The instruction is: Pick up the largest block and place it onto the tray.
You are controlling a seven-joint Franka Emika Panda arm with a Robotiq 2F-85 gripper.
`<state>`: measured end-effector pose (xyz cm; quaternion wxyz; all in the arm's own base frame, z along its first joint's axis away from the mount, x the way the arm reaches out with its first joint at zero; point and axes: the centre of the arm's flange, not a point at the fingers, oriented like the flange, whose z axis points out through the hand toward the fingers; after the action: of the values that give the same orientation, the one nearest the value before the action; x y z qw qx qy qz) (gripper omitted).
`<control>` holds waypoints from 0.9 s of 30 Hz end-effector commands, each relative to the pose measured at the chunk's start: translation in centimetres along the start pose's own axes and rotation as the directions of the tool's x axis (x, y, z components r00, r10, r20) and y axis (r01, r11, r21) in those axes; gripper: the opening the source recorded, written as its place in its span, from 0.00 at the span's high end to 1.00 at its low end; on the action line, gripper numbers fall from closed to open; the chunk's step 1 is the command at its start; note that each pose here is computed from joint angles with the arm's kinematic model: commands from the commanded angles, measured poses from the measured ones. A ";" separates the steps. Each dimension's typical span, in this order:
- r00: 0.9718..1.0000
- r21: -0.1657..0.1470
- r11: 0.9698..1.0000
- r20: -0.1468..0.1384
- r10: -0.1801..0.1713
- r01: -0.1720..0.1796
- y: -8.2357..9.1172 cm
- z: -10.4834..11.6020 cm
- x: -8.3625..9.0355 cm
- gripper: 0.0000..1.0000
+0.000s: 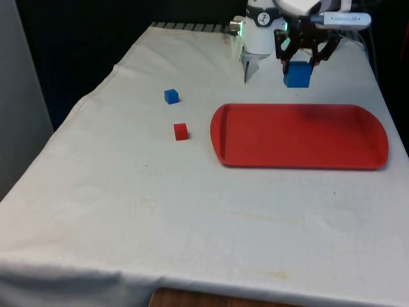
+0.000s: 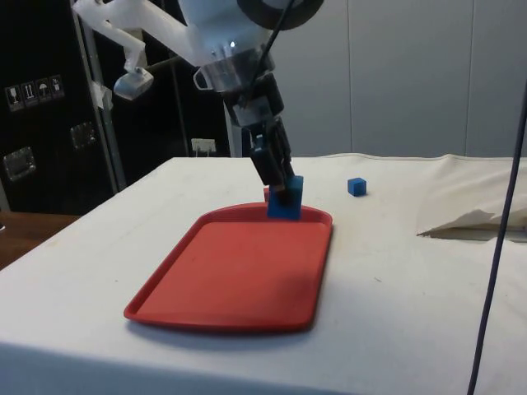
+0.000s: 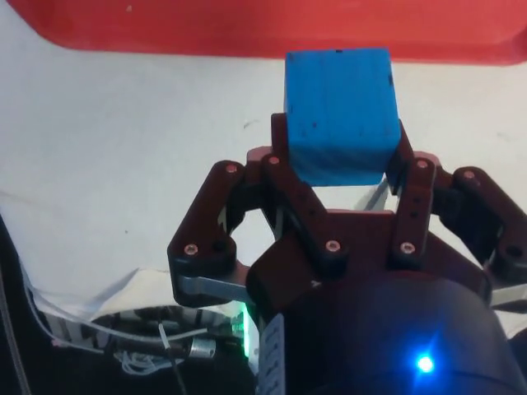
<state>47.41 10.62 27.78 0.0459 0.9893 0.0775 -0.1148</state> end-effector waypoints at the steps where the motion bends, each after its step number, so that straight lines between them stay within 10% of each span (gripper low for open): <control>1: 1.000 0.000 1.000 -0.008 0.007 -0.007 0.0 0.1 0.4 1.00; 27: 0.999 -0.017 0.999 -0.015 0.042 -0.043 2.3 4.3 7.1 1.00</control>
<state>53.45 8.93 22.42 0.0613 0.9908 0.0578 -0.1060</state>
